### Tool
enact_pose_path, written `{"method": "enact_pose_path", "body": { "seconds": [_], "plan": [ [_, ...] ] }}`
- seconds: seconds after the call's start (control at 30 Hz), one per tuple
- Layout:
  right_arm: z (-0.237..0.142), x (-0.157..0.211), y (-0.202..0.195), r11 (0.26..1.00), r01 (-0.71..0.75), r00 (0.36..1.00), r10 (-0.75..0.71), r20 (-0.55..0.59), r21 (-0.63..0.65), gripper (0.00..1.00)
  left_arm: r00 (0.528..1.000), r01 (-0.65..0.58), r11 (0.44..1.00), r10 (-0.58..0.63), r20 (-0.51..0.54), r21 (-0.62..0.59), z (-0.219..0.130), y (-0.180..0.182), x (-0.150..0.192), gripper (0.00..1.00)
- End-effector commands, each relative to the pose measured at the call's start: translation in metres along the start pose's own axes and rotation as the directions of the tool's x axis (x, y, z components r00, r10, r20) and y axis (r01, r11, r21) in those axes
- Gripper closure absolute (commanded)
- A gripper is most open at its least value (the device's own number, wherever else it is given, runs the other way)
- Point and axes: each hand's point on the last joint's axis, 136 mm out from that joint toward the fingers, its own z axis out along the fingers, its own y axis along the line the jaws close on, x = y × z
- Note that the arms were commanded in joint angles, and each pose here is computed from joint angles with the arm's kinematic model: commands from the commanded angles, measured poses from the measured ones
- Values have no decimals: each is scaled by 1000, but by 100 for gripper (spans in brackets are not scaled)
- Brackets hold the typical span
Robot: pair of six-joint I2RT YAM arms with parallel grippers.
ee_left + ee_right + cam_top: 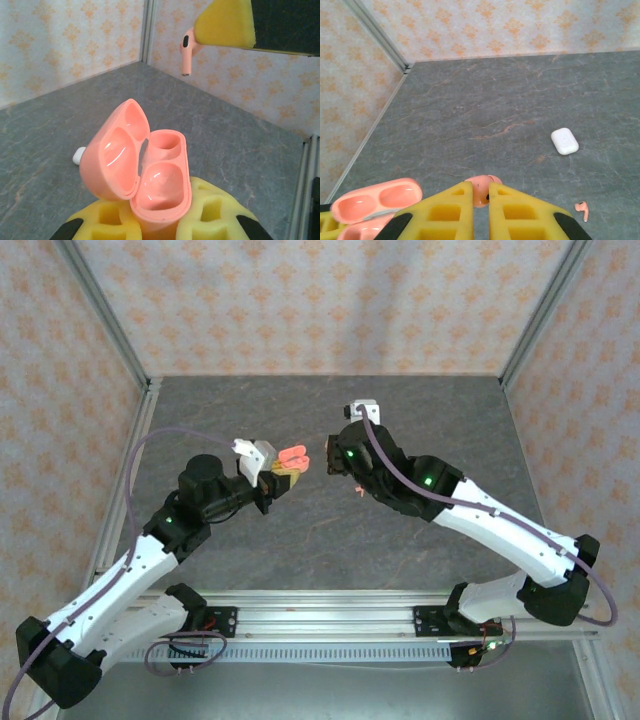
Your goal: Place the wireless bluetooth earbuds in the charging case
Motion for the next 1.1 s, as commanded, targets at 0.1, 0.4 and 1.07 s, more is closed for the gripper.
{"method": "enact_pose_path", "body": {
  "seconds": [0.1, 0.4, 1.07],
  "plan": [
    [25, 38, -32, 990, -107, 975, 123, -186, 94, 87, 1000, -23, 997, 22, -18, -68, -18, 5, 6, 100],
    [77, 124, -45, 976, -146, 842, 207, -498, 159, 87, 999, -10, 994, 4, -51, -111, -33, 8, 29, 100],
    [149, 271, -99, 946, 56, 561, 236, -794, 320, 84, 997, -23, 986, 11, -73, -167, -52, 13, 49, 100]
  ]
}}
